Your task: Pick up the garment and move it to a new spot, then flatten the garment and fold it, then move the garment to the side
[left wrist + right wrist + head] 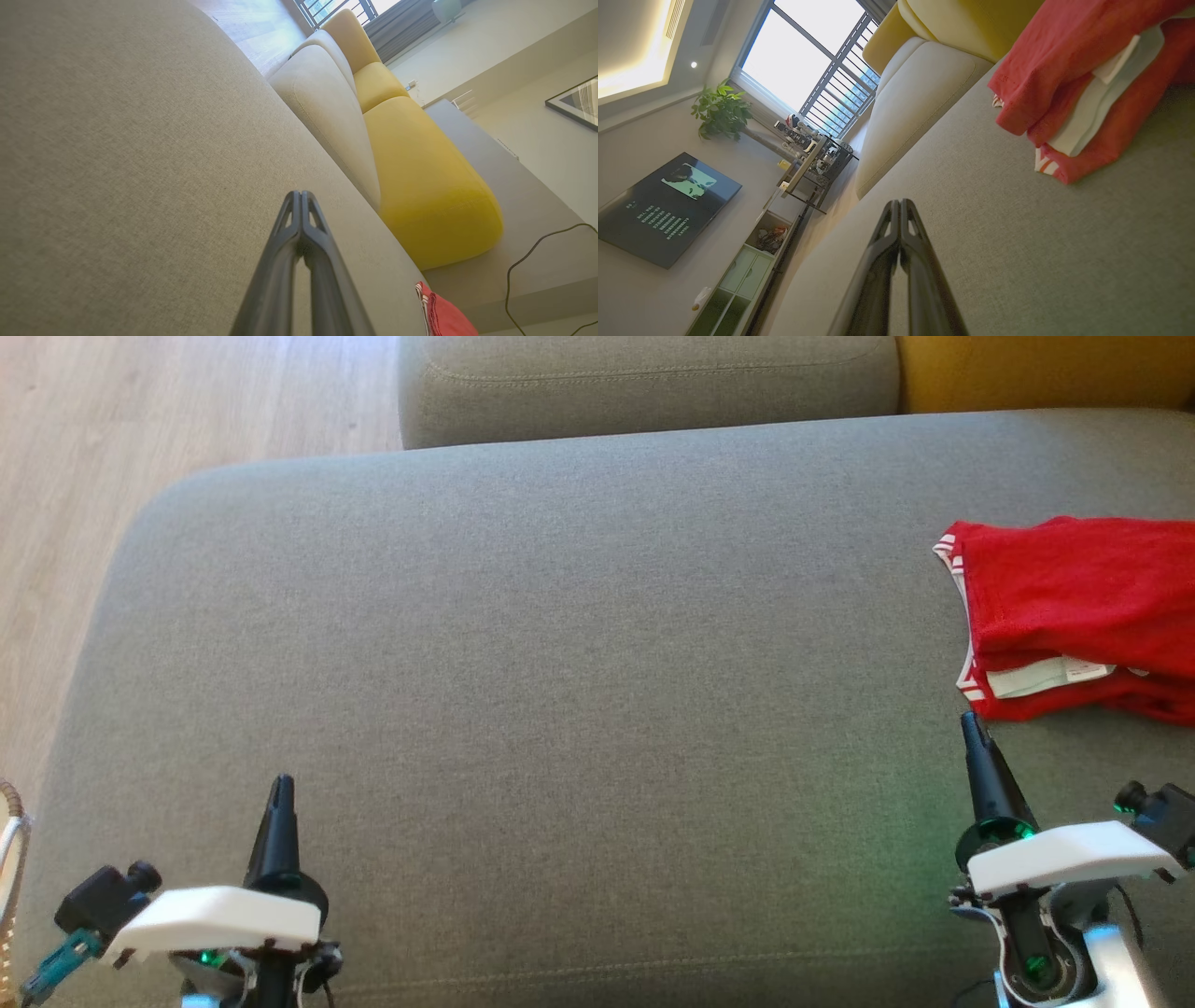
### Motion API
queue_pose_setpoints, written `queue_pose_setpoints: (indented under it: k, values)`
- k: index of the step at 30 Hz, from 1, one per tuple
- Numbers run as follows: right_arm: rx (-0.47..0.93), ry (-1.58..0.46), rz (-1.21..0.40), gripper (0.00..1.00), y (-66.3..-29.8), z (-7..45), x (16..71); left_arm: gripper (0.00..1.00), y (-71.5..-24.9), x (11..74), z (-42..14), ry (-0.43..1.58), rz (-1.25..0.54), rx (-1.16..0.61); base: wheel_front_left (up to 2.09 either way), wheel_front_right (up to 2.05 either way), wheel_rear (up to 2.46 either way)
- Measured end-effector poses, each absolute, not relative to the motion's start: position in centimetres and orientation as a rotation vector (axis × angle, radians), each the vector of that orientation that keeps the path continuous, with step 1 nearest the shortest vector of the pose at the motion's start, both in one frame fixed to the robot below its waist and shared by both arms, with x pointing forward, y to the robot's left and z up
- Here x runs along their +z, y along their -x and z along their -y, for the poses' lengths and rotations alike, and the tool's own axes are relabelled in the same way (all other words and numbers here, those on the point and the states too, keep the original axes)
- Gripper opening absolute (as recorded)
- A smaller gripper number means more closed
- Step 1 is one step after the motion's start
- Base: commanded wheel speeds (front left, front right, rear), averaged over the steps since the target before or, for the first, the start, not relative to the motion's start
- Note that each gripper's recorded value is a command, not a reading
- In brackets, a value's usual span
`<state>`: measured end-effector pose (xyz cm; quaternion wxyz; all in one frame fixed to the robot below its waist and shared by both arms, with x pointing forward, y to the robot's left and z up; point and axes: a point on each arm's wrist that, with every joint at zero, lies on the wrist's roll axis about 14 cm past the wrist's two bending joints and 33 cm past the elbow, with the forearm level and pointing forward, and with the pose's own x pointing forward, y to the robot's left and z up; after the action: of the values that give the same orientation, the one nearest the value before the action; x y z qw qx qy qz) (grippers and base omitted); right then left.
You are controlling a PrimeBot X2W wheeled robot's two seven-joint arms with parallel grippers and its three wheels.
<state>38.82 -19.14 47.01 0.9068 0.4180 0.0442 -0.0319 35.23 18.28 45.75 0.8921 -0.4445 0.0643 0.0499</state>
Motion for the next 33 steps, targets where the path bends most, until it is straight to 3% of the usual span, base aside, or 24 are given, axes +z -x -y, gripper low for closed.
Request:
queue_pose_setpoints:
  k: [33]
  values:
    - [-0.089, -1.232, -0.075, 0.00, -38.44, 20.00, 47.58, 0.00, -36.16, 46.22, -18.47, 1.266, -0.133, 0.097, 0.00, 0.00, 0.00]
